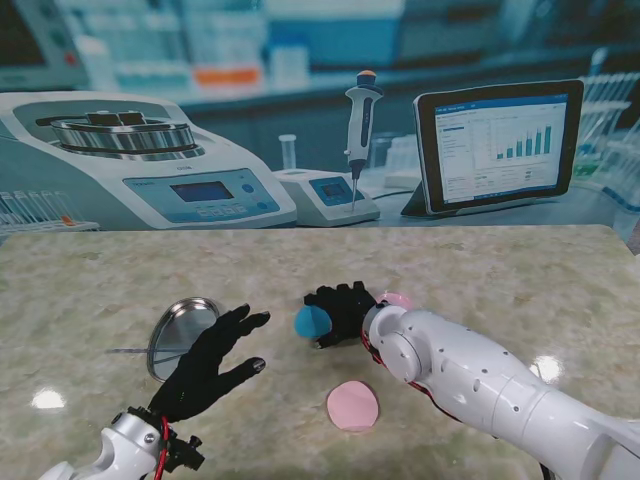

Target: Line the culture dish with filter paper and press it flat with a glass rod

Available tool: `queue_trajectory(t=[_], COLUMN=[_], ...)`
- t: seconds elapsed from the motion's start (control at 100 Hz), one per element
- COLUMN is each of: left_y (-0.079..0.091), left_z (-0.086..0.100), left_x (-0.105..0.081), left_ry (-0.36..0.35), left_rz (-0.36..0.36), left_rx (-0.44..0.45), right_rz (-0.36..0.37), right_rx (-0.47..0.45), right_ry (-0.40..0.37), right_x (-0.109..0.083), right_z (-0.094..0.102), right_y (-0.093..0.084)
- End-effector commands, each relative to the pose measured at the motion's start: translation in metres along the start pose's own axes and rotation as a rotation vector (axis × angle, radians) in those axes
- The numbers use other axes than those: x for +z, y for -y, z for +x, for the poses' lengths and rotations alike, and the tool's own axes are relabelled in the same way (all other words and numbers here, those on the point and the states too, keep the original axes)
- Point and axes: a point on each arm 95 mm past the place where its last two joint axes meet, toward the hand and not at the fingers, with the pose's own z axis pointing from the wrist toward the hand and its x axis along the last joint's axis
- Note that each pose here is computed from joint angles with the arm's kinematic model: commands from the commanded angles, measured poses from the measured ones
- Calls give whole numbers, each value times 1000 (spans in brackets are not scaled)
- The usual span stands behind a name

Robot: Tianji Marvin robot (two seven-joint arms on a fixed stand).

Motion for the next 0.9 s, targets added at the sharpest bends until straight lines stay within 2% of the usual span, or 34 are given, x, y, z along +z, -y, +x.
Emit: queue_trajectory(t=[0.0,0.89], left_y=[-2,0], left_z=[0,-3], left_x=[-1,-3], left_ry=[6,16], left_rz=[-8,-8], left_rx=[0,-1], right_rz=[7,-13], right_rx=[1,-18], right_ry=[0,9], right_x=[2,12], right_z=[3,5], right_y=[2,4])
